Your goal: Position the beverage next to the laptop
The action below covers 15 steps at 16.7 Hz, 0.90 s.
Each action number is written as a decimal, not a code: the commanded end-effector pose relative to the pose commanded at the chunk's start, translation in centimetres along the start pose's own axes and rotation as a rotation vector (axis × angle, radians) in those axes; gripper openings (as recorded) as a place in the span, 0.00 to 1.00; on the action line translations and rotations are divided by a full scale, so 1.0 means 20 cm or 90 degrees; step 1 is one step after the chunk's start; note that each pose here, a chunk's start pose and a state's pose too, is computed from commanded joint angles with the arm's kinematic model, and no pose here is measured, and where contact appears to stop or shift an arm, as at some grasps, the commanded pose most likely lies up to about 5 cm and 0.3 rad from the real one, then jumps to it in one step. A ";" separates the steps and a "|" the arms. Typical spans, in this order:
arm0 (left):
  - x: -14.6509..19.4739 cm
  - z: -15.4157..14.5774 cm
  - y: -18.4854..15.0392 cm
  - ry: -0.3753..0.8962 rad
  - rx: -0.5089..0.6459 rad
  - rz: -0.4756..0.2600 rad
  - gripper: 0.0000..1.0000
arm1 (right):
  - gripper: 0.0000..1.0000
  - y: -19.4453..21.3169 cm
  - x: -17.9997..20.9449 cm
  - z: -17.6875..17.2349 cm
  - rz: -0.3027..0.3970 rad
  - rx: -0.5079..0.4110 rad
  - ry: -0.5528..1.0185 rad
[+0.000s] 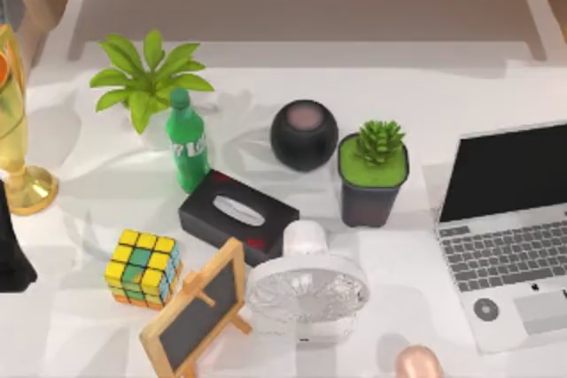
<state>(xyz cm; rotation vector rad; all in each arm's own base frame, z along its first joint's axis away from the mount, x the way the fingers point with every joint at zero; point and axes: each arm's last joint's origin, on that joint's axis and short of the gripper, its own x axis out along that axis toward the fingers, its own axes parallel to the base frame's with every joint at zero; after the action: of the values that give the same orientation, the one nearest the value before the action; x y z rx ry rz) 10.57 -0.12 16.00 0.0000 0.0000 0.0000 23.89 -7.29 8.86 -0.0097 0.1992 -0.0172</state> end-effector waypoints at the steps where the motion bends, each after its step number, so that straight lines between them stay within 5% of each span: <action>1: 0.00 0.00 0.00 0.000 0.000 0.000 1.00 | 0.47 0.00 0.00 0.00 0.000 0.000 0.000; 7: 0.00 0.00 0.00 0.000 0.000 0.000 1.00 | 0.02 0.00 0.00 0.00 0.000 0.000 0.000; 15: 0.00 0.00 0.00 0.000 0.000 0.000 1.00 | 0.00 0.00 0.00 0.00 0.000 0.000 0.000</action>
<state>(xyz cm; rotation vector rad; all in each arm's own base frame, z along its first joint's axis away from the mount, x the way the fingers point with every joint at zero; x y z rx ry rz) 10.57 -0.12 16.00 0.0000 0.0000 0.0000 23.89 -7.29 8.86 -0.0097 0.1992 -0.0172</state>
